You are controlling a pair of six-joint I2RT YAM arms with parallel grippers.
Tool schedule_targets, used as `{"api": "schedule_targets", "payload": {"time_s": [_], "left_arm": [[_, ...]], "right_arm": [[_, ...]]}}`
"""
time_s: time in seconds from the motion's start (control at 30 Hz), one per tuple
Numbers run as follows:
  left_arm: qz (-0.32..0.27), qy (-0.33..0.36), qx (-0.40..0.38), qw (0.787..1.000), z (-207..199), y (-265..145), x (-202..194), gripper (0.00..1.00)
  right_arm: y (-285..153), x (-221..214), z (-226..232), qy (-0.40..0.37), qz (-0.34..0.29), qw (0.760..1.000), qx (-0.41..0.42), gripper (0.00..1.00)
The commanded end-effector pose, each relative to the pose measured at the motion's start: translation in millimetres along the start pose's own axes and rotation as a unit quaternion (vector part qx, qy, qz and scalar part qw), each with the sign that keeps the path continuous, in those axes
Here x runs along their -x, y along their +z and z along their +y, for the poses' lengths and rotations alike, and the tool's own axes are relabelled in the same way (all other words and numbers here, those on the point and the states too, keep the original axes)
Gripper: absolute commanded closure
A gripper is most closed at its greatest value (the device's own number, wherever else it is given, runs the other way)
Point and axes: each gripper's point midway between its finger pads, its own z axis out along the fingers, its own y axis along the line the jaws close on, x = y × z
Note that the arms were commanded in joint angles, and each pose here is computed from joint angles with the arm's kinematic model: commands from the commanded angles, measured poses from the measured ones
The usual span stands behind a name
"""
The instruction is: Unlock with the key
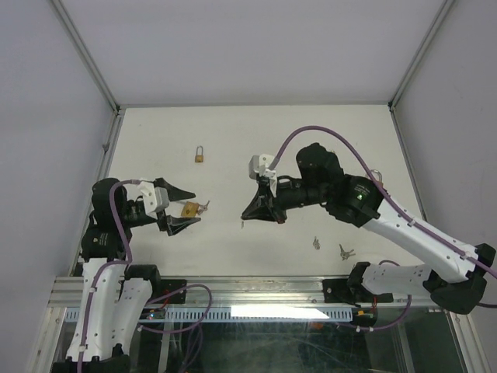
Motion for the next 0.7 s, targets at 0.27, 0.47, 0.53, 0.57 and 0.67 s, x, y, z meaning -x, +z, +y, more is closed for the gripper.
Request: {"api": "schedule_targets", "payload": {"time_s": [0.27, 0.47, 0.53, 0.57, 0.67], "left_arm": [[-0.071, 0.113, -0.157, 0.979, -15, 61, 38, 0.33], [-0.11, 0.1, -0.168, 0.974, -15, 80, 58, 0.49], [-0.12, 0.111, -0.172, 0.971, -18, 83, 61, 0.53], [-0.122, 0.113, -0.173, 0.971, -20, 84, 63, 0.55], [-0.127, 0.12, -0.176, 0.969, -23, 86, 66, 0.58]], "right_arm": [[-3, 81, -26, -0.038, -0.116, 0.992, 0.027, 1.0], [1, 85, -36, -0.032, -0.132, 0.991, 0.021, 1.0], [3, 84, -41, -0.026, -0.129, 0.991, 0.018, 1.0], [4, 83, -43, -0.023, -0.128, 0.991, 0.016, 1.0], [5, 81, -49, -0.014, -0.127, 0.992, 0.013, 1.0]]}}
